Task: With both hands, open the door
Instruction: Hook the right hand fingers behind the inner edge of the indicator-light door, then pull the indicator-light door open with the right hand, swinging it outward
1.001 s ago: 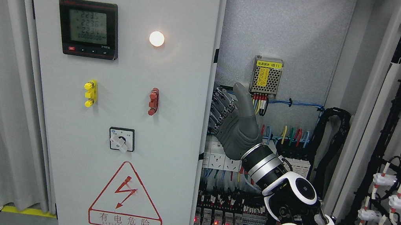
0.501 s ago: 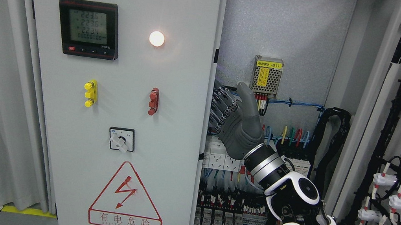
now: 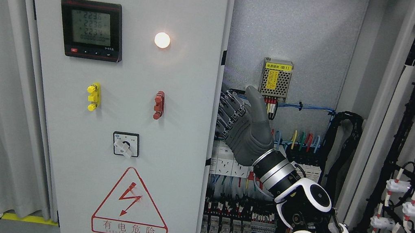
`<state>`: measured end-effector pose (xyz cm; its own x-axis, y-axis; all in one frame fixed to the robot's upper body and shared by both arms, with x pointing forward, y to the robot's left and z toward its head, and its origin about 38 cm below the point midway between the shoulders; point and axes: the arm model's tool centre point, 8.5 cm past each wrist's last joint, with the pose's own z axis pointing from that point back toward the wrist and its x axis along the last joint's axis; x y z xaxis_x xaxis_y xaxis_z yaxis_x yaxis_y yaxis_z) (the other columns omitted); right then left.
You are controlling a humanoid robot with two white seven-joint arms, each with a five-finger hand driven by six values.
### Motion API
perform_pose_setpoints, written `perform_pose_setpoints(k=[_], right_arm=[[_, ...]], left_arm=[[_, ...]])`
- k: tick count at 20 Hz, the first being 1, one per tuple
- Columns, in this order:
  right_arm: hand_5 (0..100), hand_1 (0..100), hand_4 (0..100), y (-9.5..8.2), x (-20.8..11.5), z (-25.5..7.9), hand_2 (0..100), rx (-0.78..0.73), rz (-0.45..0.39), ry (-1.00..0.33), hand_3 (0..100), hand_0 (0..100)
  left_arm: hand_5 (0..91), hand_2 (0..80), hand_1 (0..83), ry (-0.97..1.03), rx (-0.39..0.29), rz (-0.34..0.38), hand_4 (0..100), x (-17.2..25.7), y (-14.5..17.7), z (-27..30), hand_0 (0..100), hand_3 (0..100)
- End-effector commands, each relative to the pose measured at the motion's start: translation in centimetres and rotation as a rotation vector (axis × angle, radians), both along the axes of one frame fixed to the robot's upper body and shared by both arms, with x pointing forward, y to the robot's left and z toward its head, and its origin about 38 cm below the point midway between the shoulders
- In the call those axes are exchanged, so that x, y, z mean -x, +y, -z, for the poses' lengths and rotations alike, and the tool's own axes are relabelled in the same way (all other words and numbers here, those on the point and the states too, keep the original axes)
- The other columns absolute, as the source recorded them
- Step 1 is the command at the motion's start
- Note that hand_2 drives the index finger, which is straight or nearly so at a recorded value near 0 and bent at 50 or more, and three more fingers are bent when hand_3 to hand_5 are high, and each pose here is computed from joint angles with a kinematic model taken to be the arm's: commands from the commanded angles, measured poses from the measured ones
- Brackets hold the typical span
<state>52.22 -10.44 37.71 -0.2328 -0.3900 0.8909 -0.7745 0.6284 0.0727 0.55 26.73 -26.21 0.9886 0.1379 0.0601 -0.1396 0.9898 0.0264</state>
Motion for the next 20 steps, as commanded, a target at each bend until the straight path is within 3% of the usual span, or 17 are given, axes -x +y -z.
perform_pose_setpoints(k=[1, 20], right_arm=[[0, 0, 0, -0.23, 0.05, -0.06, 0, -0.023, -0.02, 0.003, 0, 22], [0, 0, 0, -0.14, 0.59, -0.45, 0, -0.015, -0.084, -0.015, 0, 22]], left_arm=[[0.0, 2.9, 0.0, -0.001, -0.006, 0.001, 3, -0.52, 0.29, -0.06, 29, 3], [0.0, 2.8, 0.0, -0.012, -0.006, 0.0, 3, -1.08, 0.28, -0.07, 29, 3]])
